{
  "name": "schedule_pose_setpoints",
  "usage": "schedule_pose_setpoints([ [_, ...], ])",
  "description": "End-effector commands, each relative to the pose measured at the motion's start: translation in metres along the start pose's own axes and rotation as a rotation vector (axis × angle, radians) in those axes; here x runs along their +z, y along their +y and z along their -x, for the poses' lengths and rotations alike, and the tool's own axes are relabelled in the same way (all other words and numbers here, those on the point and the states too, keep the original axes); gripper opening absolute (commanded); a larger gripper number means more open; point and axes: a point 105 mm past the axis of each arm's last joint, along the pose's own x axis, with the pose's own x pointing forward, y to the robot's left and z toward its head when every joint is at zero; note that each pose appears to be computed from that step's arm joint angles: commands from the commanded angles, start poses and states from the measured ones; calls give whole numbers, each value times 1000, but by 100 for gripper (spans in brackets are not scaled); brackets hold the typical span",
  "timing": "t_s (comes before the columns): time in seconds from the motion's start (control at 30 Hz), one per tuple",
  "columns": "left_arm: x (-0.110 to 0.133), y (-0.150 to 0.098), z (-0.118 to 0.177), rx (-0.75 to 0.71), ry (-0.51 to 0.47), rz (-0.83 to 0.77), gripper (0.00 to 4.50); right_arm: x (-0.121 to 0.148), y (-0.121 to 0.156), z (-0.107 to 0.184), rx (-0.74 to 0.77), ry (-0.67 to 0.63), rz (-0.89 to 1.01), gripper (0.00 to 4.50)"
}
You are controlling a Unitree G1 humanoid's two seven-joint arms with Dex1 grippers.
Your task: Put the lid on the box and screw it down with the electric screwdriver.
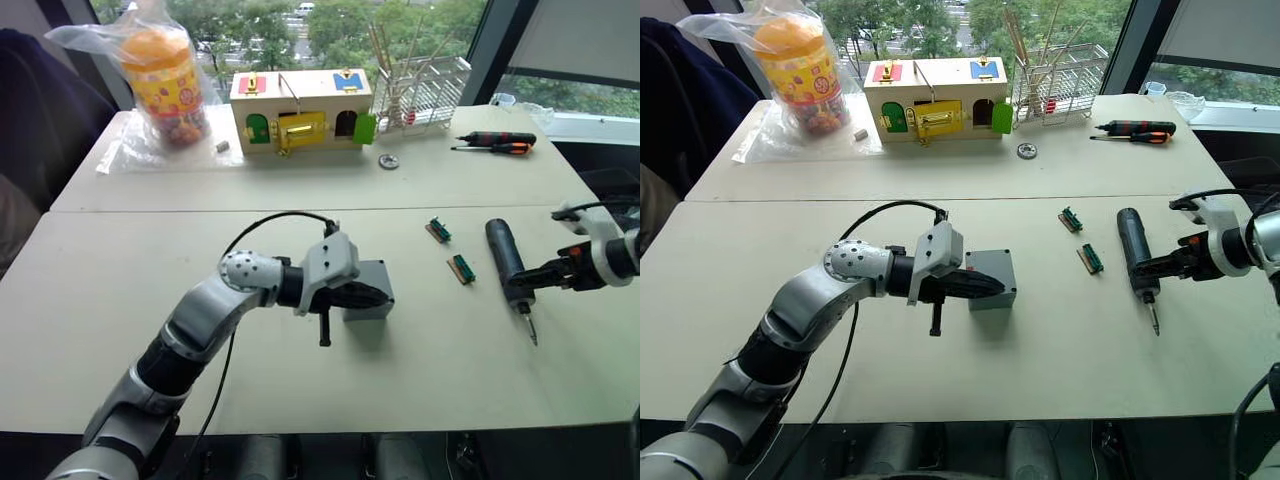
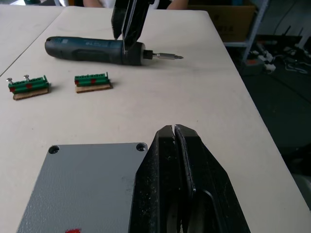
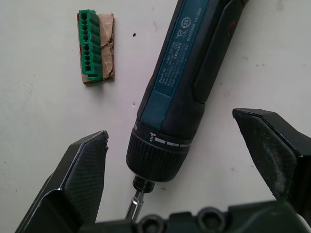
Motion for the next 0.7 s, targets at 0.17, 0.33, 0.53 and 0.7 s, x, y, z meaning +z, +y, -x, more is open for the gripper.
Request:
schedule_pose_setpoints([
  [0.17,4,-2,0,22,-16,-29,0,-1,-4,-7,14,72,-27,445],
  [0.33,1,0,0,40,-14,-20,0,-10,-7,-15,16,143,4,372],
  [0.53,1,2,0,49,-15,-14,0,-12,-14,-25,-19,149,9,174],
  [0.7,-2,6,1,58,-8,-9,0,-16,-19,-26,-35,158,9,174],
])
